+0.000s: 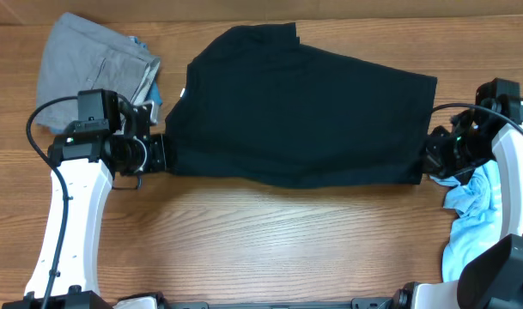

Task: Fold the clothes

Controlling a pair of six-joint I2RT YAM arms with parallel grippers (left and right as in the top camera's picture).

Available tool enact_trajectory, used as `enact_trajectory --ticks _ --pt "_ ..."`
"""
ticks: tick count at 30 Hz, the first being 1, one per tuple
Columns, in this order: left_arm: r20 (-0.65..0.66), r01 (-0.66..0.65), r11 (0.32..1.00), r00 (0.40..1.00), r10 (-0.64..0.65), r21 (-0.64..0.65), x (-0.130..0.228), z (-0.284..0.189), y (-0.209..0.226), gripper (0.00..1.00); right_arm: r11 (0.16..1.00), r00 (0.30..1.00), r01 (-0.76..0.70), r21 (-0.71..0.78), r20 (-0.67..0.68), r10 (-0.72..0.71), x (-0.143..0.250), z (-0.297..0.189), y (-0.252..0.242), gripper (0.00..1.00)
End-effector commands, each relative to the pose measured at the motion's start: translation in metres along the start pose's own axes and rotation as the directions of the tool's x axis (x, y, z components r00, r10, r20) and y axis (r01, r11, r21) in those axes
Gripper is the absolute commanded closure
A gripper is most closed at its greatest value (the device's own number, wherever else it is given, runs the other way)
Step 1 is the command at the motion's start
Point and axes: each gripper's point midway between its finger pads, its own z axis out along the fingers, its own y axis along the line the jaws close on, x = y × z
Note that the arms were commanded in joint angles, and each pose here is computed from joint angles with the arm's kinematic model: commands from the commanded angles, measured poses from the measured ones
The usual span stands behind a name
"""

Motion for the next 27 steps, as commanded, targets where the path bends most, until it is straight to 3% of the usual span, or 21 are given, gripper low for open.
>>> enact_trajectory --ticks 1,11,16,20,27 --pt "0.059 0.008 0.999 0.998 -0.011 0.050 -0.019 -0.001 -0.012 0.96 0.998 0.997 -0.063 -0.030 0.046 0.064 -0.008 -0.006 0.001 0.96" --pt "0.090 -0.098 0.993 0.992 0.093 0.059 -0.034 0.027 -0.043 0.96 0.988 0.988 -0.149 0.043 -0.044 0.150 0.015 0.039 -0.029 0.96" --pt "0.111 -0.082 0.997 0.991 0.080 0.012 -0.047 0.048 -0.039 0.96 0.988 0.990 -0.138 -0.076 -0.041 0.135 0.009 0.048 -0.011 0.96" --pt "0.148 -0.050 0.999 0.988 0.051 -0.012 -0.059 0.054 -0.033 0.96 0.985 0.991 -0.126 -0.114 0.024 0.130 -0.009 0.046 -0.005 0.96" --pt "0.209 0.003 0.998 0.978 0.012 -0.070 -0.079 0.067 -0.018 0.96 0.947 0.921 -0.320 -0.032 0.224 0.318 -0.052 0.039 -0.038 0.96"
